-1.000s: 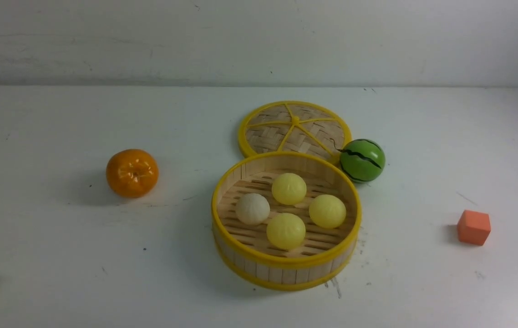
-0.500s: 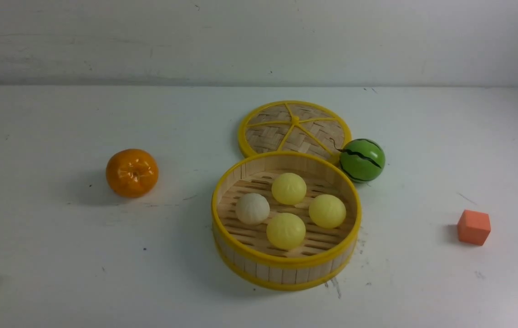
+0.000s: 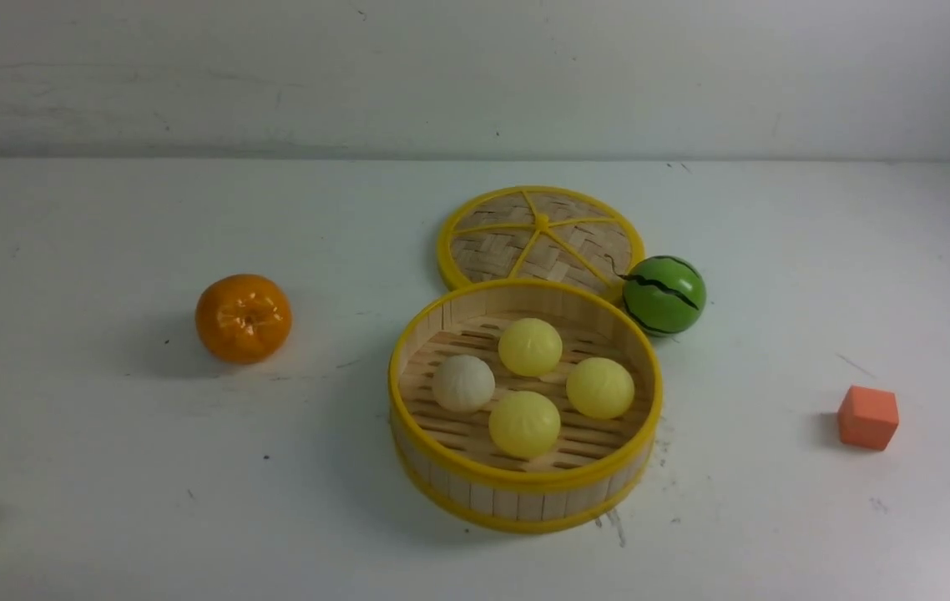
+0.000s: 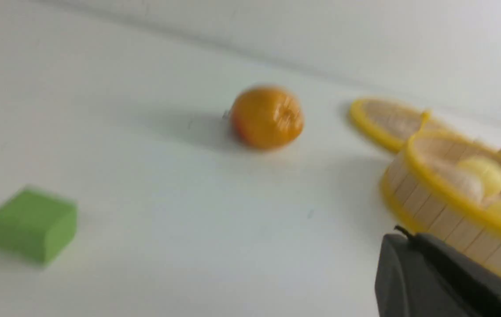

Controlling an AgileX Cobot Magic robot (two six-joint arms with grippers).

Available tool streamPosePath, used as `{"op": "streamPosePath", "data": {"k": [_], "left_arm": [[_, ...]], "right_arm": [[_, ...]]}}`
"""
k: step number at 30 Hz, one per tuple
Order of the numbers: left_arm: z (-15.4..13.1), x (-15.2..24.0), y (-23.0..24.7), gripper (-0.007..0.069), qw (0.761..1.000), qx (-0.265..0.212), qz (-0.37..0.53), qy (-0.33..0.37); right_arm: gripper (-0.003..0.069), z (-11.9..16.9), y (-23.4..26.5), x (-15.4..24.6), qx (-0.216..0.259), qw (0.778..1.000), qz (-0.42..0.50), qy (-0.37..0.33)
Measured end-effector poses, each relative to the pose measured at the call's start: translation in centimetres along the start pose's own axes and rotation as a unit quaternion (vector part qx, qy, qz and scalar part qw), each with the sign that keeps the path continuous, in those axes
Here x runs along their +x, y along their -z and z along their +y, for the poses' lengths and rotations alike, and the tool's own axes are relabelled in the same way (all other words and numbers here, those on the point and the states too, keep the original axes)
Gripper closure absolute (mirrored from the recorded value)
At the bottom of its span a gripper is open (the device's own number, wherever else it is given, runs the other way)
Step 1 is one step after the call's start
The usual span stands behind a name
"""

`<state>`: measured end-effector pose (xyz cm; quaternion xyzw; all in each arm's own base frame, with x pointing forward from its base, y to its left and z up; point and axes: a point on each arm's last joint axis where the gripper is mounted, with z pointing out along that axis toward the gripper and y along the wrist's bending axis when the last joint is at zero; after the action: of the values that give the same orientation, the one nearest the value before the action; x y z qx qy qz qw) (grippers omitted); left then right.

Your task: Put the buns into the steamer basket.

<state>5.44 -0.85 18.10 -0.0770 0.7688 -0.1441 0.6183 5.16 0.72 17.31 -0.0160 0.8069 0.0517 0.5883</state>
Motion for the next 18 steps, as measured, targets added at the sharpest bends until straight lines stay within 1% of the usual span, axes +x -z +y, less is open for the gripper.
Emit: {"op": "streamPosePath", "data": {"k": [1,4,6,18], "left_arm": [[0.17,0.60,-0.02,0.0638,1.000,-0.009,0.027,0.003],[0.24,1.10,0.01,0.0638,0.998,-0.014,0.053,0.023],[0.20,1.10,0.01,0.0638,0.998,-0.013,0.053,0.042],[0.19,1.10,0.00,0.0638,0.997,-0.013,0.052,0.051]], "right_arm": [[0.0640,0.00,0.00,0.00,0.000,1.000,0.000,0.000],[0.0637,0.00,0.00,0.00,0.000,1.000,0.000,0.000],[0.0637,-0.01,0.00,0.00,0.000,1.000,0.000,0.000],[0.0624,-0.01,0.00,0.00,0.000,1.000,0.000,0.000]]}}
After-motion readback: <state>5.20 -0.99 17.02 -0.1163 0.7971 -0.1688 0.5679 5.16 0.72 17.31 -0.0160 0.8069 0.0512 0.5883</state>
